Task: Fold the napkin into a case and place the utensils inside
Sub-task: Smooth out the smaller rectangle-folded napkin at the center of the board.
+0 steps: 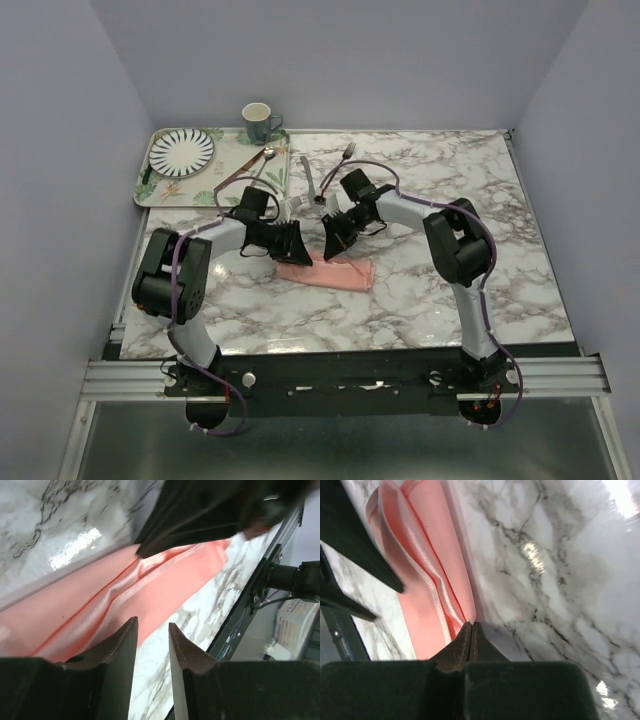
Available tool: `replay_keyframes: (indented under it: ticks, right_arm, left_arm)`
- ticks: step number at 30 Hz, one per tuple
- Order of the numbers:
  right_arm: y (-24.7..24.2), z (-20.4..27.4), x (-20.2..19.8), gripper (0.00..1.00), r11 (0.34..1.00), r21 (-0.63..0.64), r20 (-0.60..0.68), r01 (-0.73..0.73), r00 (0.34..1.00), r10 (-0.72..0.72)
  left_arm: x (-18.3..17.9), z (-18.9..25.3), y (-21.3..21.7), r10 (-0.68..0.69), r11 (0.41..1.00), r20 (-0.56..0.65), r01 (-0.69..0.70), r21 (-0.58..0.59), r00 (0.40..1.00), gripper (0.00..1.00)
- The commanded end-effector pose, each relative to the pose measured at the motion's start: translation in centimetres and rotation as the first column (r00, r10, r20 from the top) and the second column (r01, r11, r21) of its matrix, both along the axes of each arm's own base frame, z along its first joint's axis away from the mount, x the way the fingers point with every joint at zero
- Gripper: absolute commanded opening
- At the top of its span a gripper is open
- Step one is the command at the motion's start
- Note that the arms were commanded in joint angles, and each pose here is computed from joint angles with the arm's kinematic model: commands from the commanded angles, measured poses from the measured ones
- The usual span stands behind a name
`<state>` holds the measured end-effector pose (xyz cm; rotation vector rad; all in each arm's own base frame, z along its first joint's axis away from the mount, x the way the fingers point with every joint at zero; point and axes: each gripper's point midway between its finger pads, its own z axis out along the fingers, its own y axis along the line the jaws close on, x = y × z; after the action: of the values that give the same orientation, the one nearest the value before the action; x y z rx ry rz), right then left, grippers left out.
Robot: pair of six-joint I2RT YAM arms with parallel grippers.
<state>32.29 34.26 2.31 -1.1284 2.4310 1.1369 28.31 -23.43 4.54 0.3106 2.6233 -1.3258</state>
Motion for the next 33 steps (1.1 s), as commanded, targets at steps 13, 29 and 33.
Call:
replay_keyframes:
  ticks: [13, 29, 33]
  right_arm:
    - [0.8, 2.7, -0.8, 0.25, 1.000, 0.018, -0.073, -0.019, 0.997, 0.020]
    - [0.4, -0.1, -1.4, 0.25, 0.999, -0.031, -0.154, -0.016, 0.988, 0.011]
    - [0.3, -0.4, -1.6, 0.23, 0.999, -0.038, -0.154, -0.021, 0.988, 0.015]
  left_arm:
    - [0.6, 5.6, 2.4, -0.597, 0.765, 0.718, 0.522, 0.377, 0.357, 0.46]
    - [0.9, 0.2, -0.8, -0.799, 0.528, 0.589, 0.607, 0.593, 0.120, 0.47]
    - [1.2, -0.7, -0.9, -0.824, 0.506, 0.552, 0.597, 0.622, 0.124, 0.47]
